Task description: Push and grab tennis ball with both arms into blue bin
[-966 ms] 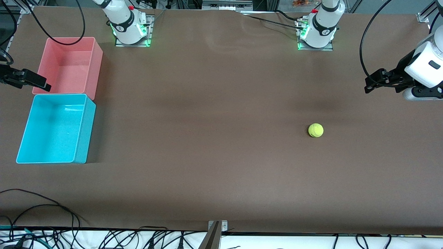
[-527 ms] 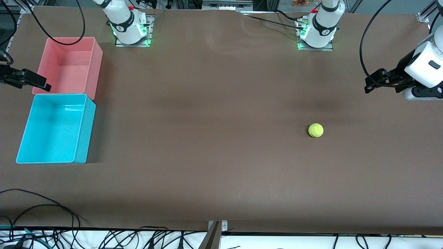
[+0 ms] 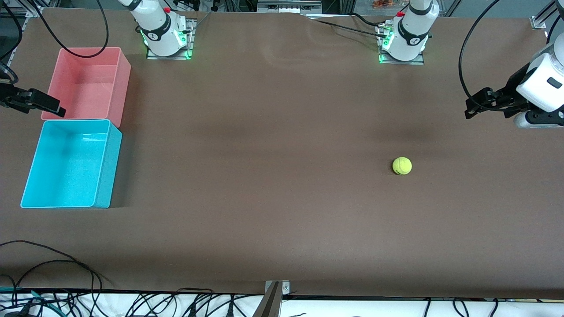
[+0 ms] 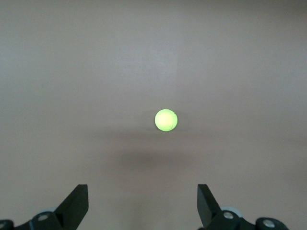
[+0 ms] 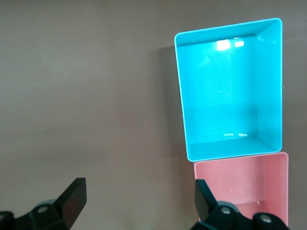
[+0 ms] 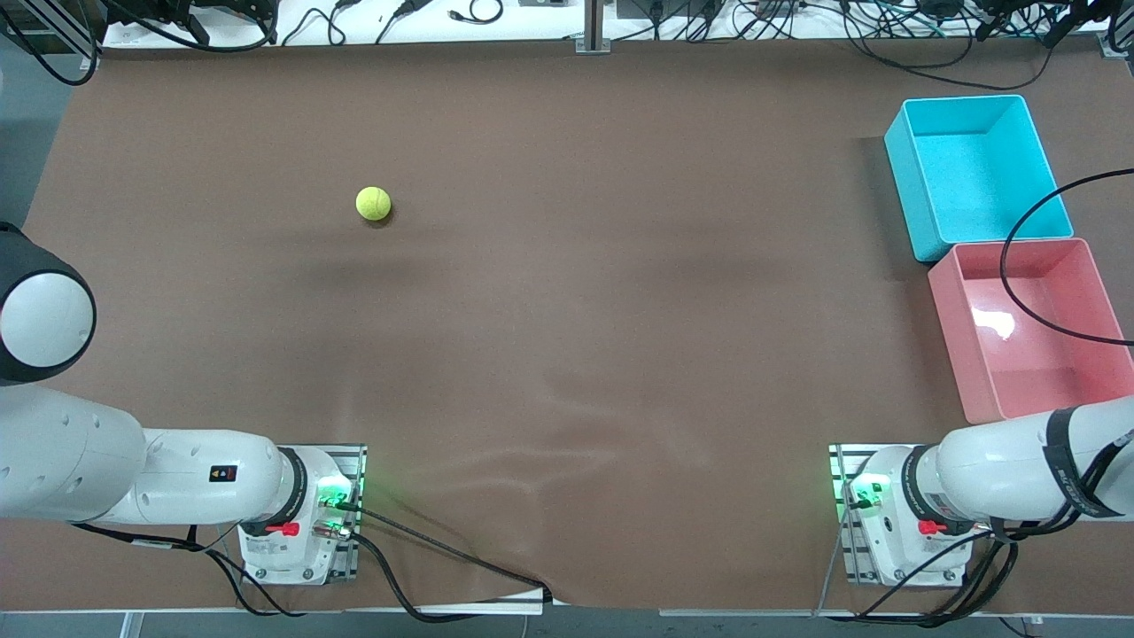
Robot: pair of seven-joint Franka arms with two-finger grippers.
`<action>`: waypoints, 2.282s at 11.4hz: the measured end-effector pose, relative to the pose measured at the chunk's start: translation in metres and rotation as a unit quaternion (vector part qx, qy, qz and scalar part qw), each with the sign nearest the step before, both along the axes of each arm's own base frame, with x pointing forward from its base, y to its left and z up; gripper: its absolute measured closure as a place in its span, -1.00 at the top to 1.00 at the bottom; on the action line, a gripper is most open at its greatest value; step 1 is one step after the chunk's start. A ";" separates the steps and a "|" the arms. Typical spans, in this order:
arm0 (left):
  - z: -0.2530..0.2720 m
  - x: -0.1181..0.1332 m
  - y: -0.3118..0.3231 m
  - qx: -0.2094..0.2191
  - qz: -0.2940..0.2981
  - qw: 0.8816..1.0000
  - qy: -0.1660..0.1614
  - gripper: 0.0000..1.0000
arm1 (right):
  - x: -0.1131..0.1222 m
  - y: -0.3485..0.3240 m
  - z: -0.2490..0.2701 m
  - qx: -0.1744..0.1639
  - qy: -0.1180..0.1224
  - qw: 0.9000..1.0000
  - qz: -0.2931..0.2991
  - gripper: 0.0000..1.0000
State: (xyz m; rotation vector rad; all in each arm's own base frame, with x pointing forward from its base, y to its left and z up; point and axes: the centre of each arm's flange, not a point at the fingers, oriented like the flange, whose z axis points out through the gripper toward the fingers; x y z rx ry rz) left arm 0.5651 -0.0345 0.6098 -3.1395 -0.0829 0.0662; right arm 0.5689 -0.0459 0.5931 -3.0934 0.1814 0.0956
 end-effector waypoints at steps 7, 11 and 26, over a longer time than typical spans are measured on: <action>0.000 0.000 0.001 0.000 0.002 1.000 0.000 1.00 | 0.001 0.000 -0.002 0.000 0.001 1.000 0.000 1.00; -0.001 0.000 0.001 0.000 0.003 1.000 0.002 1.00 | 0.001 0.000 -0.002 0.000 0.002 1.000 0.000 1.00; -0.097 0.023 0.019 0.027 0.010 0.998 0.048 1.00 | 0.002 0.000 -0.005 0.000 0.004 1.000 0.000 1.00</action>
